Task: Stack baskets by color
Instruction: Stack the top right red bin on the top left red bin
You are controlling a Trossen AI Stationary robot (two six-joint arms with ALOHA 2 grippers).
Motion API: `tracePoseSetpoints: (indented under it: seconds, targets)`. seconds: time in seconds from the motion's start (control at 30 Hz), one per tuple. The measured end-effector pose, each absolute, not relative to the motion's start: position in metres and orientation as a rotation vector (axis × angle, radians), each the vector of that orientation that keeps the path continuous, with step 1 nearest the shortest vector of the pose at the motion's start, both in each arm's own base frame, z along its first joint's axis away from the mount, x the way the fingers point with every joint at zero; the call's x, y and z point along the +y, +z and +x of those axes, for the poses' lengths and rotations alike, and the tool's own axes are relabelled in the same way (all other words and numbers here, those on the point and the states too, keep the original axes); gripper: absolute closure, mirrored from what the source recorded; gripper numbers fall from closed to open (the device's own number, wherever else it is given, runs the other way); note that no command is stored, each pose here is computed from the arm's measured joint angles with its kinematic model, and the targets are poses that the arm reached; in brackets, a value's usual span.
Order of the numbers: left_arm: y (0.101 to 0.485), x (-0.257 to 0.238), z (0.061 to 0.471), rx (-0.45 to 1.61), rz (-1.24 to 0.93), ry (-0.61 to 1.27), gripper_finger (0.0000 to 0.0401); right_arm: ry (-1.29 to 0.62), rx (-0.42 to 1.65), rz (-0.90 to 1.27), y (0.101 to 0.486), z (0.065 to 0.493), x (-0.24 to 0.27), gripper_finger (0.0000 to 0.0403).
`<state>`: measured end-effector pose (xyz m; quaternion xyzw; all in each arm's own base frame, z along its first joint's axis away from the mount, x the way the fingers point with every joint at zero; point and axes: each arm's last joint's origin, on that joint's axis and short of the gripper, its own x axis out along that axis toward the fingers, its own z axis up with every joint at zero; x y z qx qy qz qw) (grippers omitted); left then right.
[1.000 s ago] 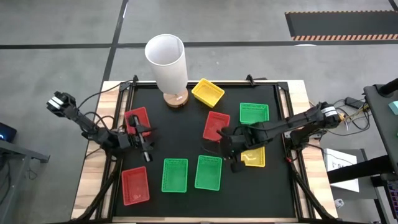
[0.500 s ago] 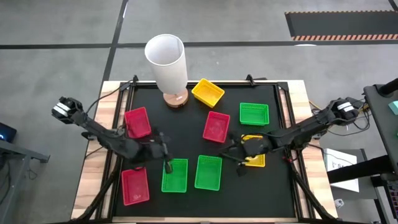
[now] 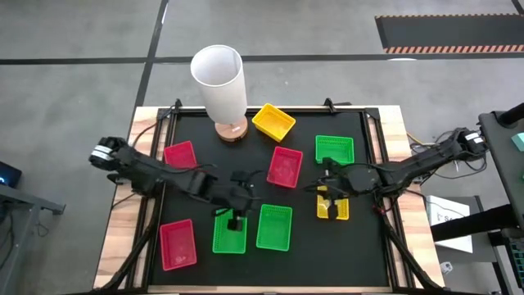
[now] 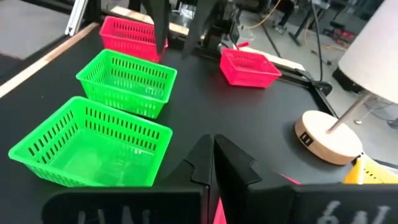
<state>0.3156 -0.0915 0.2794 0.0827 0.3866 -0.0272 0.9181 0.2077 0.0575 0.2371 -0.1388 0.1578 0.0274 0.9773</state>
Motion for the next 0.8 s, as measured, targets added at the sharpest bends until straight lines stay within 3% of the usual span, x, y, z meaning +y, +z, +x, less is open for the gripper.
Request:
tracePoseSetpoints:
  seconds: [0.13,0.53,0.8]
  targets:
    - [0.274,-0.083,0.334,0.903,0.199,-0.038,0.0281,0.051,0.279,-0.258,0.238,0.194,0.053,0.0394]
    - [0.244,-0.046,0.376,0.967,0.236,-0.069,0.0275,0.064,0.235,-0.213,0.237,0.175,0.050,0.0394]
    - [0.231,-0.028,0.397,0.874,0.306,-0.084,0.0207,0.065,0.242,-0.215,0.235,0.176,0.050,0.0394]
